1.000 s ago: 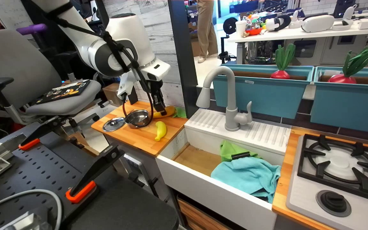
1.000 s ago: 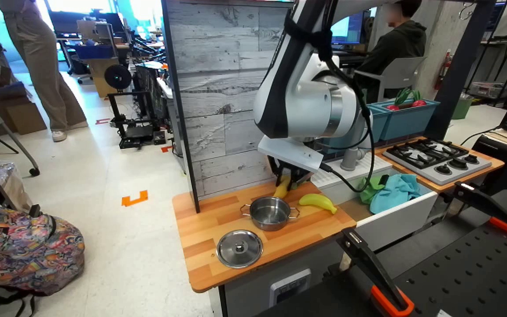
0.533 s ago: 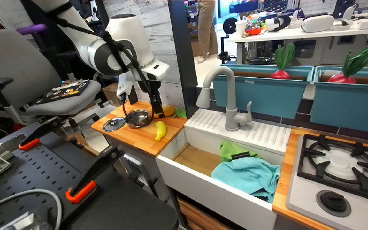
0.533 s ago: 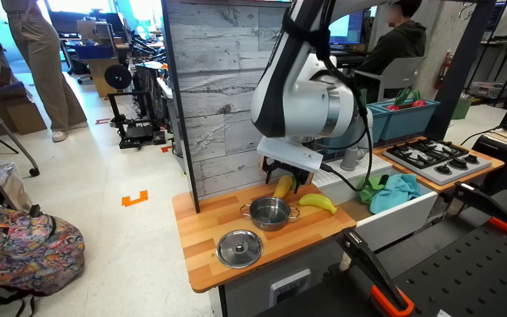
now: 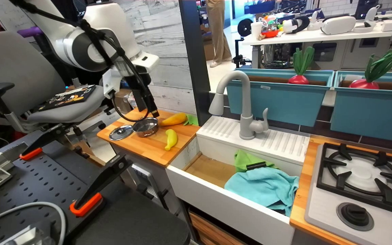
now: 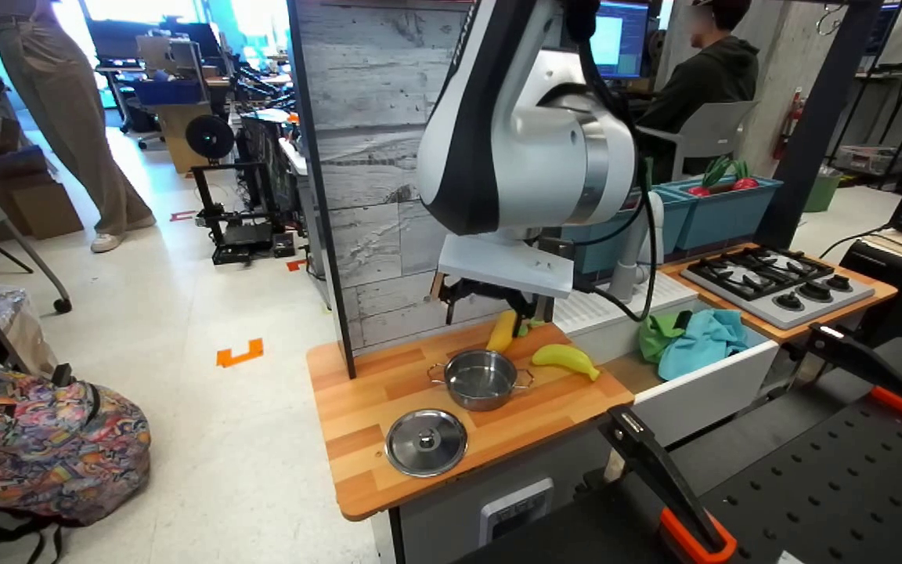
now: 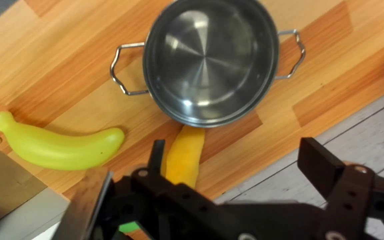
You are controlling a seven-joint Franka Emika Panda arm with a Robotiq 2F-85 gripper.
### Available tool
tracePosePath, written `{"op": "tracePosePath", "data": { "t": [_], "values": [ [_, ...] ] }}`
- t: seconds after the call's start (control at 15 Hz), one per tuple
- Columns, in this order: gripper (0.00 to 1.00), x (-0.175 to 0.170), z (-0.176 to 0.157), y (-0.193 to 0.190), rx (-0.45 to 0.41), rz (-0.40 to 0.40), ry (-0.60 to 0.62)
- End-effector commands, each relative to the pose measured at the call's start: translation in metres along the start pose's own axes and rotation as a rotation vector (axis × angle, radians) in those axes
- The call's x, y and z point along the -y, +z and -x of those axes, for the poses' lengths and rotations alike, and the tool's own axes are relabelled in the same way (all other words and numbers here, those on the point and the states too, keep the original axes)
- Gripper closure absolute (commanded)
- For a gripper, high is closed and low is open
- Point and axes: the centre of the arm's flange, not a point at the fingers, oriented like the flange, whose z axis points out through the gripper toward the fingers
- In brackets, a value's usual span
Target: Put the carrot plushie on the table
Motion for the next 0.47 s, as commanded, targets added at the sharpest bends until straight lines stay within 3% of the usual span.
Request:
{"op": "tracePosePath", "data": {
  "t": [0.0,0.4],
  "values": [
    [0.0,0.004,0.011,-0.008,0.008,0.003,-0.039],
    [0.0,0.003,0.031,-0.024,0.029,0.007,-0.091]
  ]
}}
